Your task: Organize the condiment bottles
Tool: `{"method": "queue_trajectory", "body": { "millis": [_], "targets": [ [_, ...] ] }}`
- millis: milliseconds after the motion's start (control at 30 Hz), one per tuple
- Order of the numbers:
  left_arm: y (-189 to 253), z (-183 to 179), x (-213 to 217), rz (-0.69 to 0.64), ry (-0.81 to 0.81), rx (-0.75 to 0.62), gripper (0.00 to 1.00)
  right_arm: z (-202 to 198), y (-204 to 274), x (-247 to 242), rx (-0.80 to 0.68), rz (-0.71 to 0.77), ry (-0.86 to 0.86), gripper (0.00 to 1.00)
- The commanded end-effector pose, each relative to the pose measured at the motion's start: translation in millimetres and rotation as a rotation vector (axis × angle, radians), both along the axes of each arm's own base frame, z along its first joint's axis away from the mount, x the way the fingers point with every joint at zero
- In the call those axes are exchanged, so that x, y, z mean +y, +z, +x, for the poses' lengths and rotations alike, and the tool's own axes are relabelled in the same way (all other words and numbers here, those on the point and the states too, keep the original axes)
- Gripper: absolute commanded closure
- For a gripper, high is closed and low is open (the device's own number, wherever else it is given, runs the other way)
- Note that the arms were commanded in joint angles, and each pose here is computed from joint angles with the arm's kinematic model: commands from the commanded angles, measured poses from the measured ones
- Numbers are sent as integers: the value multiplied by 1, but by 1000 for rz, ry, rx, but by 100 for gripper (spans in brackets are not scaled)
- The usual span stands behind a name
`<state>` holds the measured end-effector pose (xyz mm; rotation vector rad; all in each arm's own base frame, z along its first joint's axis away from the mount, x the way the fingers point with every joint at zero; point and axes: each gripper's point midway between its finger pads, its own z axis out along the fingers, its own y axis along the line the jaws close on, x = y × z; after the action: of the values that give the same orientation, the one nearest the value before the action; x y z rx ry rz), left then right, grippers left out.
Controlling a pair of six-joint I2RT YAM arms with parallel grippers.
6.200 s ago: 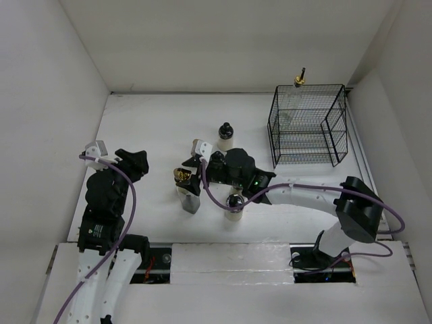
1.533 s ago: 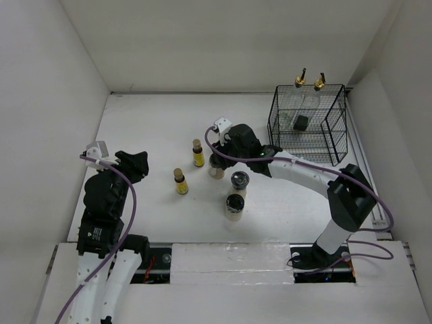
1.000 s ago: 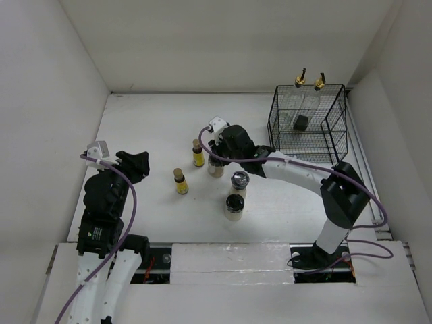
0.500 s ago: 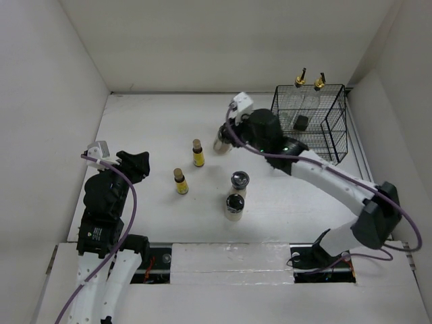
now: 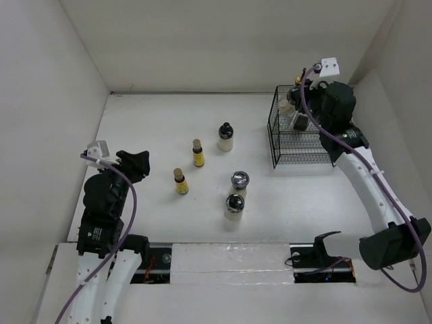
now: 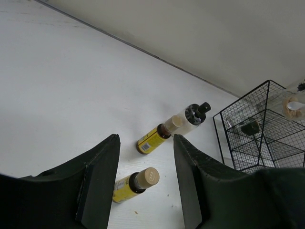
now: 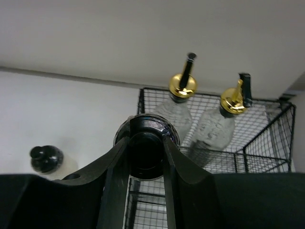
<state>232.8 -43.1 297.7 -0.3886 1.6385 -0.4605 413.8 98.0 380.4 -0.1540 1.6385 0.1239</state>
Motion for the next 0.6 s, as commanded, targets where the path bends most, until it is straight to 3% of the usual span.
{"method": "queue_trajectory", "body": {
  "millis": [0, 400, 567],
  "targets": [
    [12, 2, -1, 4, -10, -48, 55, 6, 16, -18, -37, 33, -49, 97],
    [12, 2, 0, 5, -1, -48, 55, 22, -31, -28, 67, 28, -71, 97],
    [10, 4, -2, 5, -10, -39, 55, -2, -21, -32, 23, 49, -70, 98]
  ]
}}
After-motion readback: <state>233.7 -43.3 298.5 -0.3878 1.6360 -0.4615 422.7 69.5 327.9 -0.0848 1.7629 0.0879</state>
